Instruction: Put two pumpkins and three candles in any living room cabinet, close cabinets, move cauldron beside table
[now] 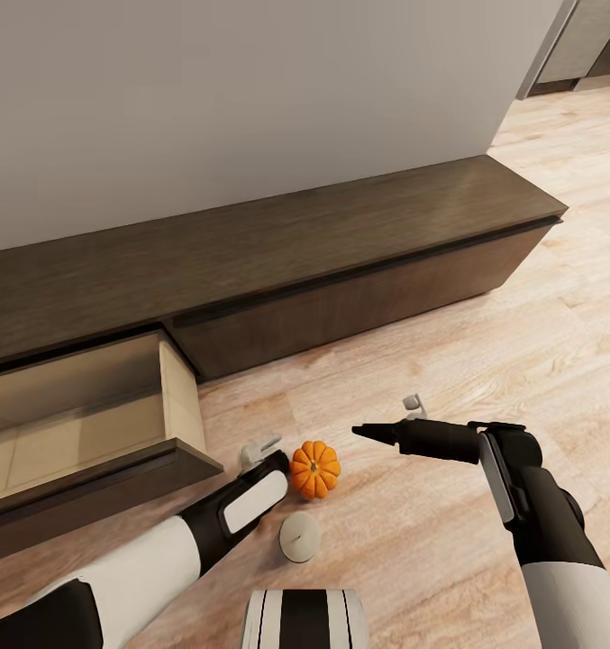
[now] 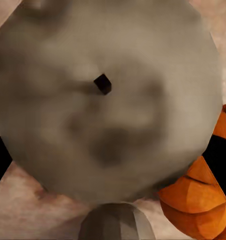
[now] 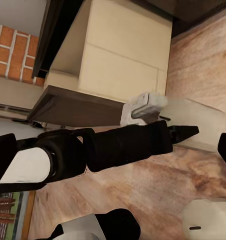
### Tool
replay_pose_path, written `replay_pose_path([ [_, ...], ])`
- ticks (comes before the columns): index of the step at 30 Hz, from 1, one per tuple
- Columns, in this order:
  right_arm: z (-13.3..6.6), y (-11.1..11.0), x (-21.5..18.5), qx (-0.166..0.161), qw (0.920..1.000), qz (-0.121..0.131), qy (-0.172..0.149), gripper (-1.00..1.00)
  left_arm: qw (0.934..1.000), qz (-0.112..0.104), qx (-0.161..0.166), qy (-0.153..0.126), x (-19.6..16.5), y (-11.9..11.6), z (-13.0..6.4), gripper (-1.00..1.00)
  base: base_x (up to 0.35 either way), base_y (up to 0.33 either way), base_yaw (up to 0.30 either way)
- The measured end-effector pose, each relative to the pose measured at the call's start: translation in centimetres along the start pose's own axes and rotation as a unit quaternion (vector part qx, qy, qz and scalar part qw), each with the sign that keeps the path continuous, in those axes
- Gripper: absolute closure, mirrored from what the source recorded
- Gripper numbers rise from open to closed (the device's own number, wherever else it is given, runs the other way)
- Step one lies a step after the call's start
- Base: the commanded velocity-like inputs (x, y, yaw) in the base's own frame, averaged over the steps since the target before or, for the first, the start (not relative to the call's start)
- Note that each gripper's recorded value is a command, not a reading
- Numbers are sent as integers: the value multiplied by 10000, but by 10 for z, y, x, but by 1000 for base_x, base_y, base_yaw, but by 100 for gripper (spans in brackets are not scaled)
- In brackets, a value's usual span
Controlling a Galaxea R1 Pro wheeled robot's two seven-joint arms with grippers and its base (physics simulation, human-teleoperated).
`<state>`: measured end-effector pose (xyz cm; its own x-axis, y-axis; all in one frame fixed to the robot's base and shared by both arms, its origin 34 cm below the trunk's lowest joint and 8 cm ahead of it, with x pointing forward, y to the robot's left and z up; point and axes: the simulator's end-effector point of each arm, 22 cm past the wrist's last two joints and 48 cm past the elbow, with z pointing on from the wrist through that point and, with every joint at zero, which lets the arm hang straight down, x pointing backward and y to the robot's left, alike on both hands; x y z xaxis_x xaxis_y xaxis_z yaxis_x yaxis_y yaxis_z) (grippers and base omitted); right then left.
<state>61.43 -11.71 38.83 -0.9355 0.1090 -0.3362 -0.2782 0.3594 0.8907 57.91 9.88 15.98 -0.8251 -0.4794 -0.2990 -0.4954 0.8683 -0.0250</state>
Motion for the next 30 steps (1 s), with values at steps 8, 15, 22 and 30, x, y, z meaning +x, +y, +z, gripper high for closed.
replay_pose_path([
  [8,0,0,-1,-3,10000,-7,-6,-100,9979,-45,235,-596,-72,18,-35,100,0,0,0],
  [15,-3,-1,-3,18,10000,4,-52,-100,9973,-95,323,-653,-78,7,-60,100,0,0,0],
  [22,-19,-9,-15,128,9993,78,-332,-100,9968,-103,470,-644,-78,-4,-71,100,0,0,0],
  [30,-99,-47,-48,807,9912,146,-1036,-100,9969,143,558,-528,-73,-15,-89,100,0,0,0],
])
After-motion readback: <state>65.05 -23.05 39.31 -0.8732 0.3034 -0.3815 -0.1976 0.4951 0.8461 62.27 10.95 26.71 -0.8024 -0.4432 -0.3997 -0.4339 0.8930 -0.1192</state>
